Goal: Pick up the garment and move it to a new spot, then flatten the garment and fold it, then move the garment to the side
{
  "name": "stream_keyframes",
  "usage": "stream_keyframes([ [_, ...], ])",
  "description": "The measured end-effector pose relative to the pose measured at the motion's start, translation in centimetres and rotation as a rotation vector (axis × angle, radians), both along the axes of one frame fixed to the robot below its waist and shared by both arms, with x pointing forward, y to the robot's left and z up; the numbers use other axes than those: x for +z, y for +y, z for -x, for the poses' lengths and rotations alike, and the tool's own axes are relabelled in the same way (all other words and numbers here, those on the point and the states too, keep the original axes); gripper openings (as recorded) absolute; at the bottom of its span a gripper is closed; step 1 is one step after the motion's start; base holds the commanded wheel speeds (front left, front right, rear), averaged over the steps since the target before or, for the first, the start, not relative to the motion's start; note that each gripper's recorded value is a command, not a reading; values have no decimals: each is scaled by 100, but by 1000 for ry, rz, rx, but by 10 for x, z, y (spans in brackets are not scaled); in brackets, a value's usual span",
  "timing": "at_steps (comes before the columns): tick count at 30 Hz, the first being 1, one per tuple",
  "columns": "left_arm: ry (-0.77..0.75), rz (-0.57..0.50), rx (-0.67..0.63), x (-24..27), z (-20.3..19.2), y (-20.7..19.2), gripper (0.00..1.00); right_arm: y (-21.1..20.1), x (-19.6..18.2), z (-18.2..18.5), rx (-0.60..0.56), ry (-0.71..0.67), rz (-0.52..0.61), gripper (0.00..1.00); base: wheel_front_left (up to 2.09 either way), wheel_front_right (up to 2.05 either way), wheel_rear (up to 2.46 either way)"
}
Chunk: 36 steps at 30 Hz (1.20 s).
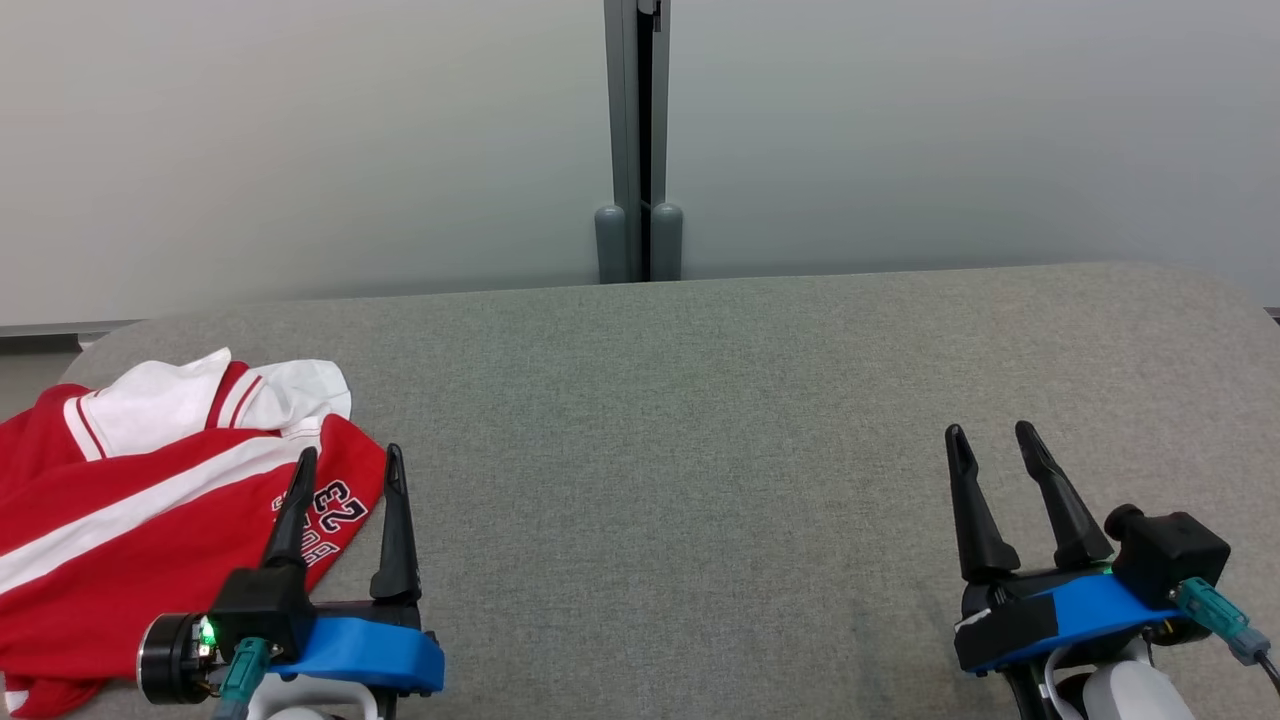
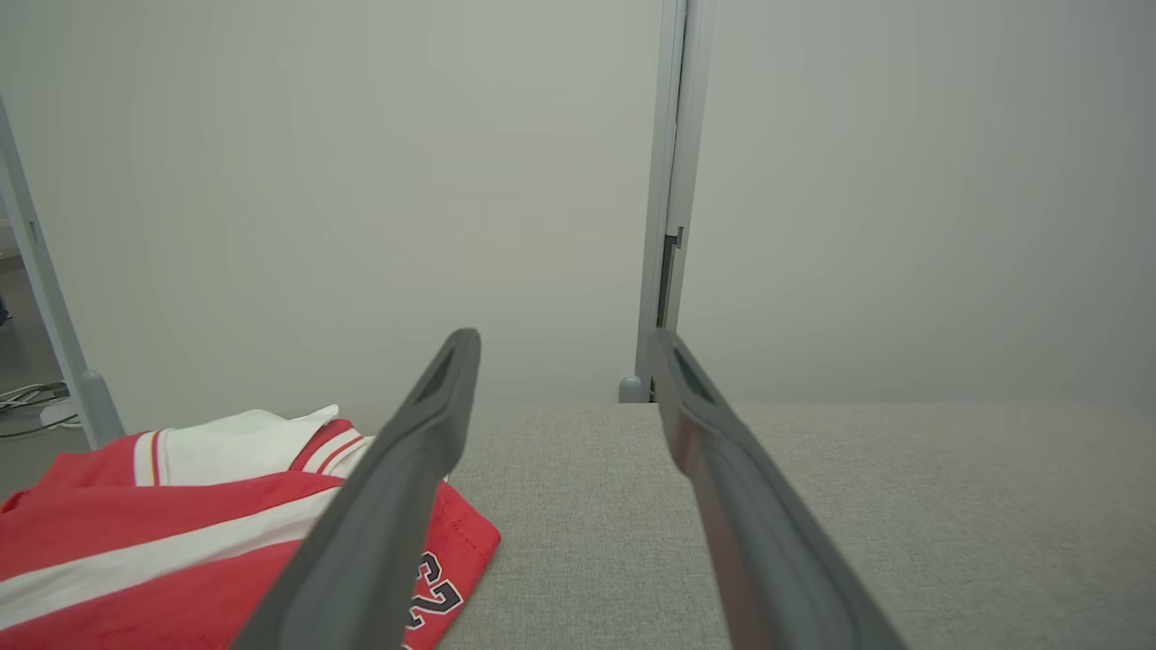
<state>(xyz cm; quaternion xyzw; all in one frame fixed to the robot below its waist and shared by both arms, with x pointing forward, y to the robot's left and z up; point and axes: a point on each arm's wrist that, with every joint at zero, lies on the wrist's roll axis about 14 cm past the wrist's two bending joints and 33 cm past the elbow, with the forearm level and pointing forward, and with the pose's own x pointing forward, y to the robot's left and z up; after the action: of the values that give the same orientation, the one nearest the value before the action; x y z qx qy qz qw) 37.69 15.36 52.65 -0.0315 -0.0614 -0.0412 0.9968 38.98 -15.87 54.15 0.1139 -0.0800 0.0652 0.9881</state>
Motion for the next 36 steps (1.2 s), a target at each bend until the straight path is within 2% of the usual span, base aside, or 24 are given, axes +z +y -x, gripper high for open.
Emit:
stream_keyframes([
  [14,-33,-91,-17,4,1,-6,100,5,0,1,12,-18,82,100,0,0,0],
  [28,-27,-87,-12,2,2,-5,100,7,-1,0,18,-15,82,100,0,0,0],
  [36,-30,-78,49,4,11,16,100,37,2,-5,103,-25,66,100,0,0,0],
])
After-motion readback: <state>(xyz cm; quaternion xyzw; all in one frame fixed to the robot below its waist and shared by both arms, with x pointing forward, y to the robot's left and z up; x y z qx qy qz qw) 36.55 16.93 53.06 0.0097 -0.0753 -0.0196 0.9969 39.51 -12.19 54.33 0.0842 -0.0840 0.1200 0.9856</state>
